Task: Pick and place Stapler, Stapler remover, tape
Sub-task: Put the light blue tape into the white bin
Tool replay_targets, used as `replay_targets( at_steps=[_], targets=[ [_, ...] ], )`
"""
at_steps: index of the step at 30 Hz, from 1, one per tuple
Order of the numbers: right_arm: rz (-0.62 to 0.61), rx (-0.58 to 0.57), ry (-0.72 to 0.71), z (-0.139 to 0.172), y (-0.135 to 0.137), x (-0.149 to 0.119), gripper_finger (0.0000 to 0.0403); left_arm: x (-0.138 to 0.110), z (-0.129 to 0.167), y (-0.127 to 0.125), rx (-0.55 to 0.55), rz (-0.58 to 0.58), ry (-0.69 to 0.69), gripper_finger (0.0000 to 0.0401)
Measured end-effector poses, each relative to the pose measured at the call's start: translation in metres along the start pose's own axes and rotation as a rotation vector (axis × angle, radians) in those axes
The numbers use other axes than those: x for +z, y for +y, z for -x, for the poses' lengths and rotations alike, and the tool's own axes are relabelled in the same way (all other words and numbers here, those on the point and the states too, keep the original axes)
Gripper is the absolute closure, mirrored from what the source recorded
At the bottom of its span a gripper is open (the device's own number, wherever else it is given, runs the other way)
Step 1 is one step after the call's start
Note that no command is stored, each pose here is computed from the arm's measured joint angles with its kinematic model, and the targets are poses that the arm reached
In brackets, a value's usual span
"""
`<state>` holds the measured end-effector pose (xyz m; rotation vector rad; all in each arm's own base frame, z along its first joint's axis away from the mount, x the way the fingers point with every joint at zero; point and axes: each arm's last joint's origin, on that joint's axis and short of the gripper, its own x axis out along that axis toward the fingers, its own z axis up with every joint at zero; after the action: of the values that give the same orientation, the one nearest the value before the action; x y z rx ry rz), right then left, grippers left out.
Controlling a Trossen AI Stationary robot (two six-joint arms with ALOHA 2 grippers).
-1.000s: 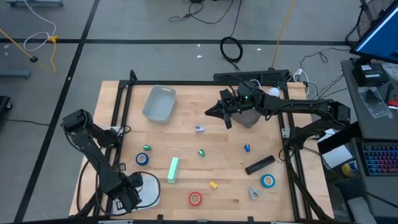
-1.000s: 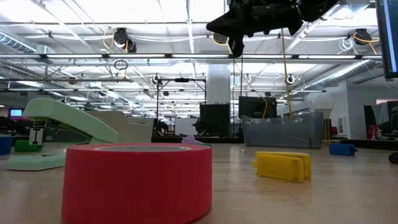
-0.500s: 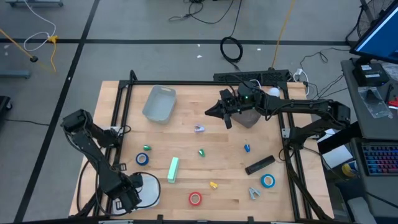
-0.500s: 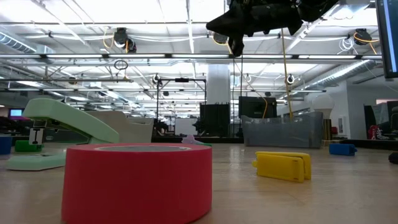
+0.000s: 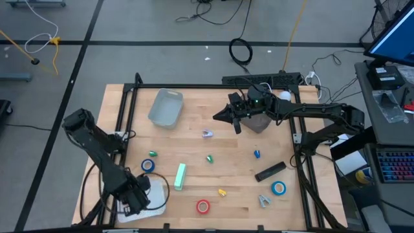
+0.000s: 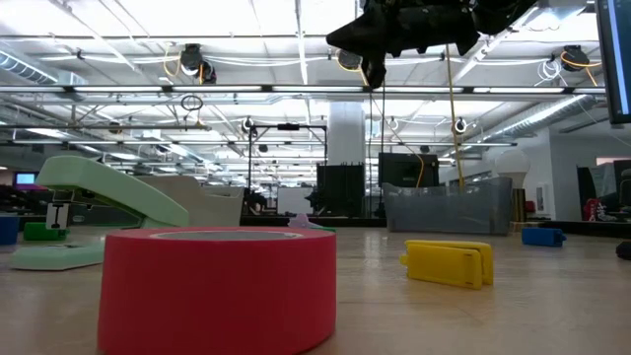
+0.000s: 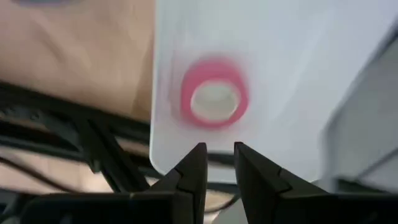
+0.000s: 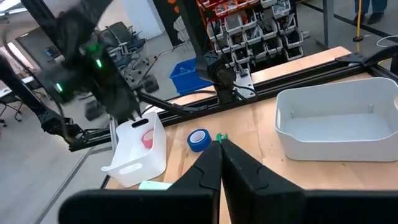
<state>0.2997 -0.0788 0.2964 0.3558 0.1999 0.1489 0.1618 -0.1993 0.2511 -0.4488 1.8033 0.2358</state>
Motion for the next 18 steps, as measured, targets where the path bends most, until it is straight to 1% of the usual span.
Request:
replay_targets(
  at_steps=[3,6,8,9,11,13,15,18],
  targets=[
    [-0.002,0.052,0.015,0.000,0.002,0.000,0.0402,0.001,0.034,0.006,-0.044,0.045,-0.251,0.0316],
    [-0.032,0.120,0.038,0.000,0.004,-0.001,0.0402,0.000,0.065,0.017,-0.088,0.096,-0.586,0.0316],
    [-0.044,0.168,0.055,0.000,0.006,-0.002,0.0402,-0.001,0.079,0.026,-0.101,0.123,-0.775,0.0316],
    [-0.046,0.185,0.061,-0.001,0.007,-0.002,0.0402,-0.001,0.084,0.031,-0.106,0.137,-0.844,0.0316],
    [-0.054,0.213,0.074,0.001,0.012,-0.002,0.0402,-0.001,0.092,0.039,-0.111,0.165,-0.936,0.0316],
    [-0.052,0.231,0.070,0.004,0.020,0.000,0.0402,0.000,0.099,0.043,-0.132,0.196,-1.001,0.0316],
    [-0.049,0.246,0.079,0.008,0.027,0.002,0.0402,0.005,0.105,0.044,-0.159,0.215,-1.069,0.0316],
    [-0.030,0.268,0.095,0.016,0.040,0.003,0.0402,0.012,0.114,0.040,-0.179,0.203,-1.178,0.0316]
  ],
)
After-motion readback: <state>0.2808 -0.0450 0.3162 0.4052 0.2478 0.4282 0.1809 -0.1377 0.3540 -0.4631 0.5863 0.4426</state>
